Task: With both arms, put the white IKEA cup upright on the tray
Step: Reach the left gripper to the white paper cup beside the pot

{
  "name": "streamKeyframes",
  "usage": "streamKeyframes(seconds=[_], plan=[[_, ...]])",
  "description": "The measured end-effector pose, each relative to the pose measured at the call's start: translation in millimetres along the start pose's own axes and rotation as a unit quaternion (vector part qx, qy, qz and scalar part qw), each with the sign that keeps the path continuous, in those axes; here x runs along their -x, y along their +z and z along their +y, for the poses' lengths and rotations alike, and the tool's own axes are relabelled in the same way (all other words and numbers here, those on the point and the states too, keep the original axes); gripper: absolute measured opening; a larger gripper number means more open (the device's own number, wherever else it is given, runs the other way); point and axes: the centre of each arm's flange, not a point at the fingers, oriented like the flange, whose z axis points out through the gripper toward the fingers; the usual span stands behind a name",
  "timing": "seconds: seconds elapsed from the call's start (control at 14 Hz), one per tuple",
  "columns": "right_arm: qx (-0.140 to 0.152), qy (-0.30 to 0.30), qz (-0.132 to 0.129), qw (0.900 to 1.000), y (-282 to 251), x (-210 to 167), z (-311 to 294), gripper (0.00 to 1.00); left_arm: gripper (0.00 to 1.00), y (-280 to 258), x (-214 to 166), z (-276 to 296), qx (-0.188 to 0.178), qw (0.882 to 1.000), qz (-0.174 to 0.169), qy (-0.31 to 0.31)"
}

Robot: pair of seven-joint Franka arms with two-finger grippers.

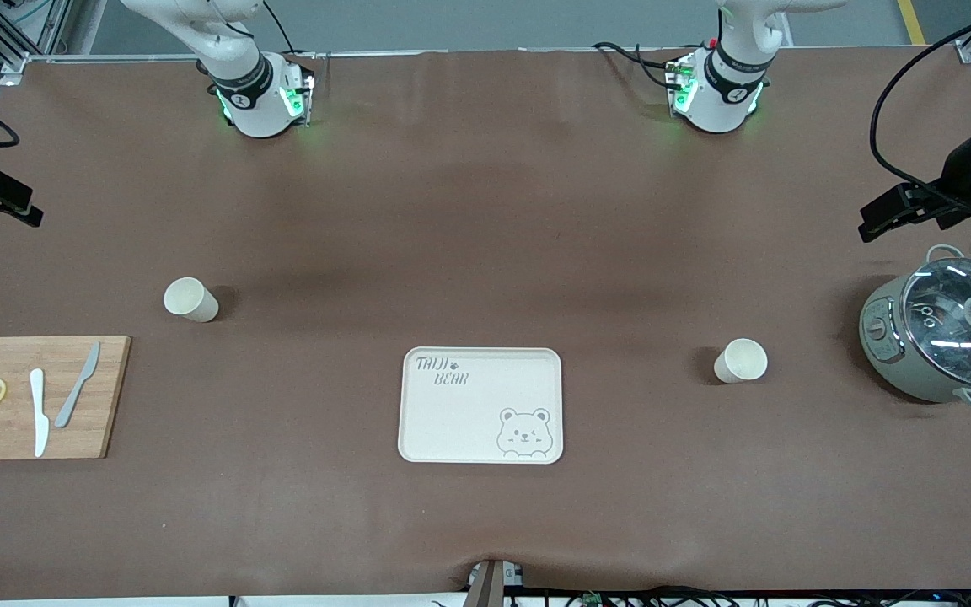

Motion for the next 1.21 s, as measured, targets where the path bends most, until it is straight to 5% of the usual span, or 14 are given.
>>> streamKeyframes(seconds=[0.57,1.21], plan=[[0.0,0.0,0.0,1.0,0,0,0,1.0,1.0,9,-7,-14,-0.002,1.0,-0.009,-0.013],[-0.001,-0.006,-0.013,1.0,21,-15,-6,1.0,1.0,175,-93,14,-0.002,0.998,-0.058,-0.007]])
